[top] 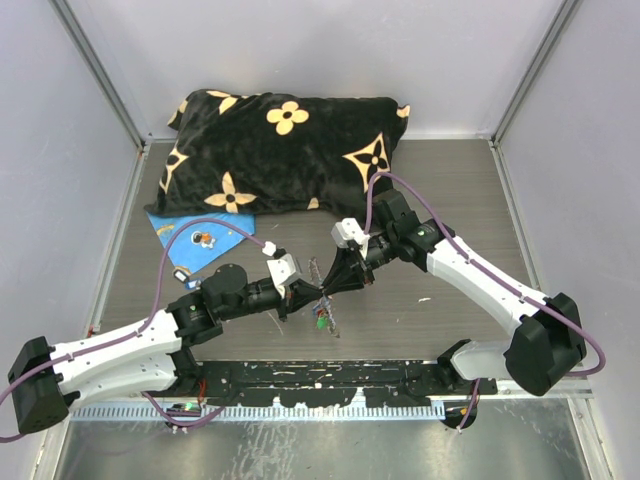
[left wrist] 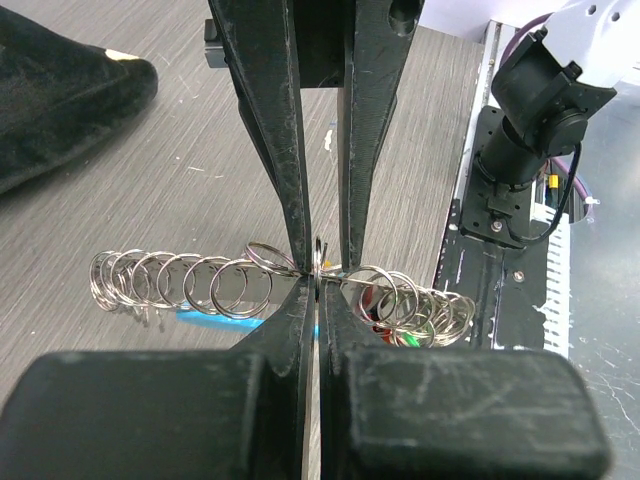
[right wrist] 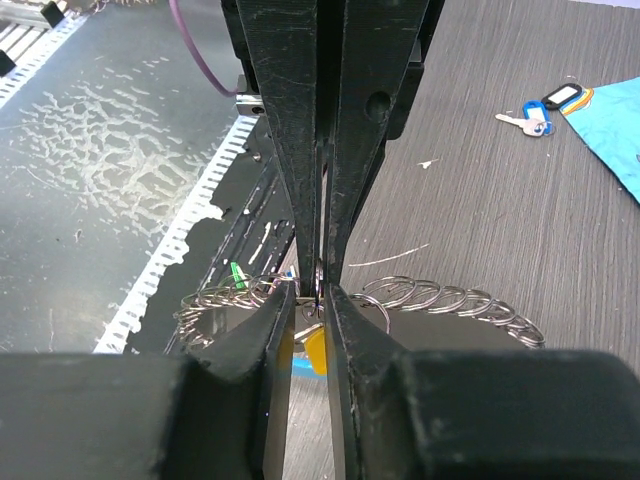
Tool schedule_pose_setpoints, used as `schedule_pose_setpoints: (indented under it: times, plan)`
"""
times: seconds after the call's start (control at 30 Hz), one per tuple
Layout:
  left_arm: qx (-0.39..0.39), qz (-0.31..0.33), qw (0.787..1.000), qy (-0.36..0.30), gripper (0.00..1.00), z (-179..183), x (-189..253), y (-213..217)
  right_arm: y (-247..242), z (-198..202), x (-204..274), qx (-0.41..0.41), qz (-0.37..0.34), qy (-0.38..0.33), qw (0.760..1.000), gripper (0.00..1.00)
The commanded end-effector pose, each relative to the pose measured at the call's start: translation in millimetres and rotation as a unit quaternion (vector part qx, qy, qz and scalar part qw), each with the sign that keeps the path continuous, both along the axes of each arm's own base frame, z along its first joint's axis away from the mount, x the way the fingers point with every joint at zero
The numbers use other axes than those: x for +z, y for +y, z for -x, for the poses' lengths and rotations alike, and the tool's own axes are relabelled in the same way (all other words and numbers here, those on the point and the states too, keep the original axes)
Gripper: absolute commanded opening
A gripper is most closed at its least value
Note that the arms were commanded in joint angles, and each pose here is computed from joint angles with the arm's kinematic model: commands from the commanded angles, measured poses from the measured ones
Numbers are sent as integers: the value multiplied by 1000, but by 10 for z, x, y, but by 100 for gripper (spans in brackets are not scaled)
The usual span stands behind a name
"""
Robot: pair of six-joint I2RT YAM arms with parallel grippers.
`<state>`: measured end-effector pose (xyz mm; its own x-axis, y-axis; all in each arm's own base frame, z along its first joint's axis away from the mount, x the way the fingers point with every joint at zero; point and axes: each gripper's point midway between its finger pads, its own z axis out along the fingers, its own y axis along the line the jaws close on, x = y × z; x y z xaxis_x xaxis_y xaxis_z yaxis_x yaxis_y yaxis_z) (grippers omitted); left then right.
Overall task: Remove the keys from the keyring
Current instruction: Remove the key from the keyring.
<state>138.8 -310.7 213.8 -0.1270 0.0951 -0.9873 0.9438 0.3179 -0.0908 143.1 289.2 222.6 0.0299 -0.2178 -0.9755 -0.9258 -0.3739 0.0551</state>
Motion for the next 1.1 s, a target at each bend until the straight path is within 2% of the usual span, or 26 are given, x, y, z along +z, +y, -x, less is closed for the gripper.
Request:
schedule_pose_setpoints:
  times: [0.0, 0.43, 0.5, 0.6, 0.77, 0.83, 0.93, 1.07]
  plan:
    - [3, 66, 997, -42, 0, -29, 517, -20, 3, 0, 276, 9, -37, -35, 999, 24]
    - [0, 61, 997, -42, 0, -19, 523, -20, -11, -64, 269, -5, -31, -40, 999, 25]
    - [0, 62, 997, -43, 0, -20, 540, -21, -12, -64, 259, -5, -30, -39, 999, 20]
    - [4, 65, 997, -42, 0, -32, 563, -18, -10, -52, 265, -1, -32, -36, 999, 1]
    - [4, 73, 997, -35, 0, -31, 601, -34, -13, -16, 283, 7, -37, -36, 999, 1]
    - [9, 75, 997, -28, 4, -49, 599, -43, -10, -6, 282, 10, -38, -35, 999, 1]
    - [13, 75, 997, -24, 17, -67, 592, -52, -7, 7, 278, 13, -39, -33, 999, 1]
    - [17, 76, 997, -22, 26, -76, 595, -51, -1, 20, 272, 15, -38, -31, 999, 1]
